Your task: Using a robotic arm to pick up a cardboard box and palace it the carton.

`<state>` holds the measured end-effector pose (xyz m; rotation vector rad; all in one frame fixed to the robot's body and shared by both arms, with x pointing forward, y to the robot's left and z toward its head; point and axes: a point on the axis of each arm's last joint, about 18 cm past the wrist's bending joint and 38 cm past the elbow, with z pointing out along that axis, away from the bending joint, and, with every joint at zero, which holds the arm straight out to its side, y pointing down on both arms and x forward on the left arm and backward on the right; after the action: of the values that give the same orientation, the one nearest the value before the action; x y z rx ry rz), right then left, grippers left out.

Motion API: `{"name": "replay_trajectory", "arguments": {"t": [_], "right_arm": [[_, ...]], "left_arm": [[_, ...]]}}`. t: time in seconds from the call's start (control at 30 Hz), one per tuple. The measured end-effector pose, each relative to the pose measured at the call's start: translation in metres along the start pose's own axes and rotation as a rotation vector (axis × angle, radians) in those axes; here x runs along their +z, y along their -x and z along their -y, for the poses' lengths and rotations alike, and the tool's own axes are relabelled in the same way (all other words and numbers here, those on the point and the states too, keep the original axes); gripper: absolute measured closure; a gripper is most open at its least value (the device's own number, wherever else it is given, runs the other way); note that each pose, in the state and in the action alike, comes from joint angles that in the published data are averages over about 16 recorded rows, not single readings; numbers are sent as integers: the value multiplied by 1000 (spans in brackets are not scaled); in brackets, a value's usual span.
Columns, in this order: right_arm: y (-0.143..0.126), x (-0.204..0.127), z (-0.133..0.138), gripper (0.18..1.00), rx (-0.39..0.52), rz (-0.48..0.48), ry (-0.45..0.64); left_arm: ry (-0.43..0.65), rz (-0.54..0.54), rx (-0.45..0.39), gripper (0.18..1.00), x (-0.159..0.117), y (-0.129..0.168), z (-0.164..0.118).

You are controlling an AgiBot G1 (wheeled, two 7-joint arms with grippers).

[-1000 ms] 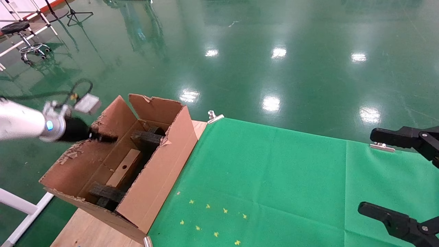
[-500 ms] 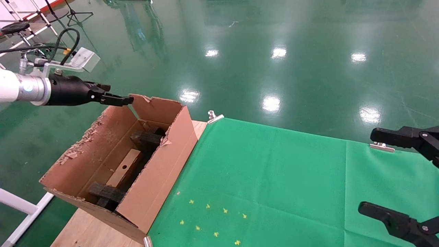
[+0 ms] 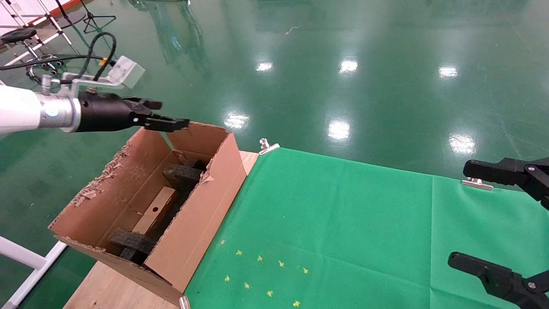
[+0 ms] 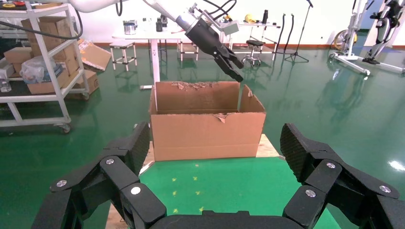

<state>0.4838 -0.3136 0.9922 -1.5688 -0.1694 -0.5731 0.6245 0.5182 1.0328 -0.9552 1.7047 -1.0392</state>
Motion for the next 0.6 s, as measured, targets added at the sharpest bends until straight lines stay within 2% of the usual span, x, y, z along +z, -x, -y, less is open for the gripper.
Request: {"name": "replay_trajectory", "arguments": {"t": [0.6], "right_arm": [[0, 0, 0, 178, 0, 0, 0]], "left_arm": [[-209, -294, 112, 183, 8, -83, 19]]}}
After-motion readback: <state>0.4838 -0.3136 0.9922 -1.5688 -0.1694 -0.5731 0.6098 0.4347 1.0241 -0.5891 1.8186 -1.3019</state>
